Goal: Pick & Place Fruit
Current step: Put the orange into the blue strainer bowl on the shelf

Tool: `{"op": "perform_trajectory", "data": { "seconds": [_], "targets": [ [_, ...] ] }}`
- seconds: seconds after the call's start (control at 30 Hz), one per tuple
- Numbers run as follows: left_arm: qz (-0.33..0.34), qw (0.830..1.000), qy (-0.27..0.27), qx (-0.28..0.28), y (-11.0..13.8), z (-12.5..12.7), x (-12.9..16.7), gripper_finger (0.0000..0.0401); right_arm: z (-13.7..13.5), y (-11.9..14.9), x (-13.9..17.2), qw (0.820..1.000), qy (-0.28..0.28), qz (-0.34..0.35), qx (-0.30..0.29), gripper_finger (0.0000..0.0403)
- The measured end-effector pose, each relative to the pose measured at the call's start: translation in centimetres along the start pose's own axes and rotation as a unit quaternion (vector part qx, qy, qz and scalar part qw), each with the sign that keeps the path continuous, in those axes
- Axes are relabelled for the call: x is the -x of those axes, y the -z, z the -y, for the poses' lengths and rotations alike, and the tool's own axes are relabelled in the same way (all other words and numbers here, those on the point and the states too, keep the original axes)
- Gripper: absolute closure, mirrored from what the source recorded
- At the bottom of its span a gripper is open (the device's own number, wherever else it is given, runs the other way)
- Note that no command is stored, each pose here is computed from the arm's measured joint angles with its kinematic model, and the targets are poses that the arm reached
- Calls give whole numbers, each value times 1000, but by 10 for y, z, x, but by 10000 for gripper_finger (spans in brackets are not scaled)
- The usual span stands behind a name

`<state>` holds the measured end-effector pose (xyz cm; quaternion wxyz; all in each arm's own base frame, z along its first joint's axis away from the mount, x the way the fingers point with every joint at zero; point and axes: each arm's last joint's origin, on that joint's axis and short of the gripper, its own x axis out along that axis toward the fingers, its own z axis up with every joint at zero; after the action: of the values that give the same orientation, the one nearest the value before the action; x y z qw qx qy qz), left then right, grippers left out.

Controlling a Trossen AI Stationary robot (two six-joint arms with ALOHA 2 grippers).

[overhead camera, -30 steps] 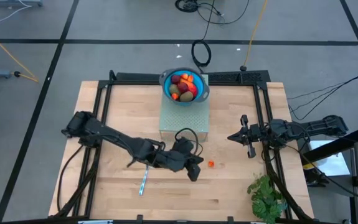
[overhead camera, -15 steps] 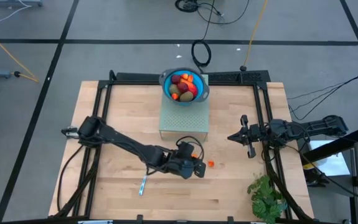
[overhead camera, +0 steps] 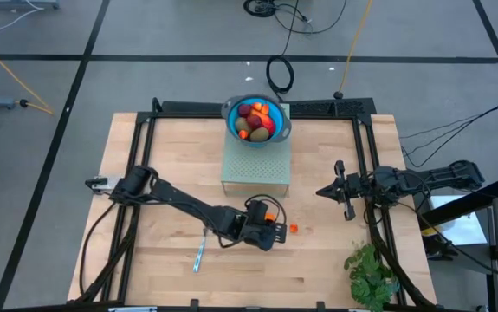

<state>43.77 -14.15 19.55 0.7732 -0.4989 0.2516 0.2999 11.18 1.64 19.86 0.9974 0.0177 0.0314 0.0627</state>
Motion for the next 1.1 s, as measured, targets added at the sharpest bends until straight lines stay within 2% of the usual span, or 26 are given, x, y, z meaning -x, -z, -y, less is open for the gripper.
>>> {"op": "perform_trajectory", "data": {
  "seconds": [0.23, 0.43, 0.7, 1.1],
  "targets": [
    [1, 999, -41, -11, -1, -11, -9, 395, 0, 0, 0, 1000, 0, 0, 0, 403],
    [-2, 999, -49, 16, 1, -15, -16, 365, 0, 0, 0, 1000, 0, 0, 0, 403],
    [5, 998, -60, 31, 1, -17, -17, 288, 0, 0, 0, 1000, 0, 0, 2, 403],
    [18, 997, -77, 23, -1, -21, -17, 140, 0, 0, 0, 1000, 0, 0, 6, 403]
  ]
}}
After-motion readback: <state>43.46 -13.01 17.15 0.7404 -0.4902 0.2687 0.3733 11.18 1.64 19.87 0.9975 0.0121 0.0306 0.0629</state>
